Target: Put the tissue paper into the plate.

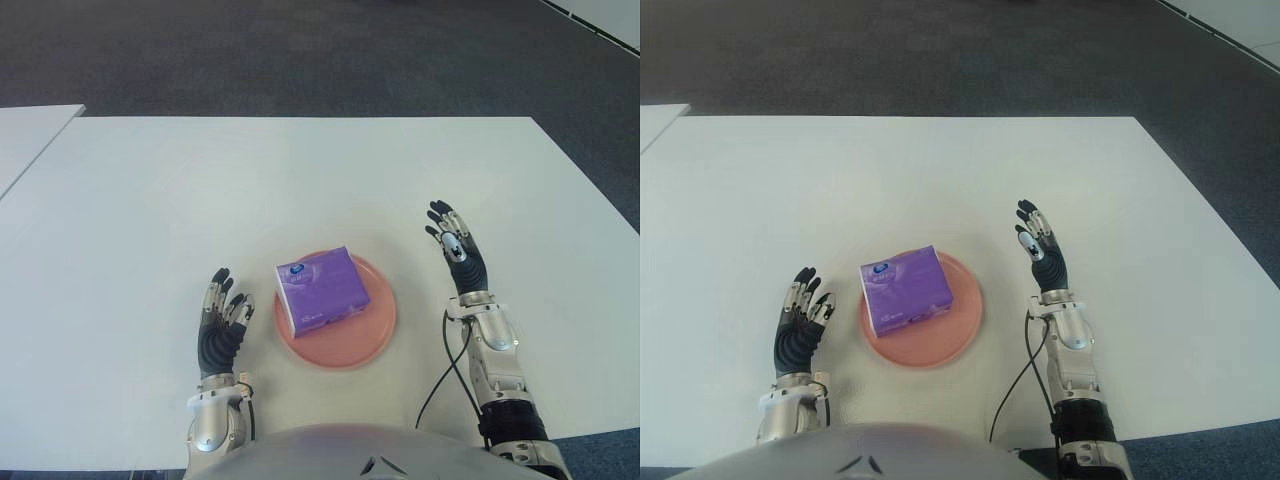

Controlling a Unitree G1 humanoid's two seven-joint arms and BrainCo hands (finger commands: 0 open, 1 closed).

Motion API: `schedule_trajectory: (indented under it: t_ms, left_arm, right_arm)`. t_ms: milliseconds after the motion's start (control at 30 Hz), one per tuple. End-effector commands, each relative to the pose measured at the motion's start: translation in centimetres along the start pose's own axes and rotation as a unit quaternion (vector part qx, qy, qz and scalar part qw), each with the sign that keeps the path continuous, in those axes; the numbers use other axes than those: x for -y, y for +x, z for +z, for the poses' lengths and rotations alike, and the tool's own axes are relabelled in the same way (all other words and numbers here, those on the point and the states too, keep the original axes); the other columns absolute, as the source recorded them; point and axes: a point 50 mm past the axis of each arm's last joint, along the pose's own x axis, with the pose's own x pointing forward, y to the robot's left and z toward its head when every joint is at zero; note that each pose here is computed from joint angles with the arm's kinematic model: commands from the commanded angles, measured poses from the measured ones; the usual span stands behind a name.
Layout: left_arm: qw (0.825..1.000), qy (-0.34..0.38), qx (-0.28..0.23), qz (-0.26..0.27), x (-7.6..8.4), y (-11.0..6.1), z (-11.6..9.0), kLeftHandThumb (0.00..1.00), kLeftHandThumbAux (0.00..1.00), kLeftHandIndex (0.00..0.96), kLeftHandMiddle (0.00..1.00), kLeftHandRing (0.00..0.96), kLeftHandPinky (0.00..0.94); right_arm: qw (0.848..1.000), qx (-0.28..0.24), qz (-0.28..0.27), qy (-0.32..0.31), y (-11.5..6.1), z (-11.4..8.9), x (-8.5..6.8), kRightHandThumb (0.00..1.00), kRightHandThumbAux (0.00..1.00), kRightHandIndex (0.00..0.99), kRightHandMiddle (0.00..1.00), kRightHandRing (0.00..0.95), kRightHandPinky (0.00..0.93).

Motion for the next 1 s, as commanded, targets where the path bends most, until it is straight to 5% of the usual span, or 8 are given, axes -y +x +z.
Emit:
schedule_trajectory:
  t_ms: [33, 1000]
  left_arm:
    - [0.999, 0.004, -0.032, 0.0, -0.8, 0.1, -0.7, 0.149, 0.728, 0.057, 0.061, 0.055, 0.071]
    - [1.0, 0.004, -0.019, -0.016, -0.7, 0.1, 0.2, 0.123, 0.687, 0.066, 0.078, 0.066, 0.079]
  right_arm:
    - [1.0, -0.023, 0.007, 0.007, -0.5, -0.7, -1.1, 0.0, 0.344, 0.013, 0.065, 0.032, 0.011]
    - [0.991, -0.108, -0.05, 0.063, -3.1, -3.6, -3.6, 0.005, 0.437, 0.019, 0.088, 0.061, 0.06]
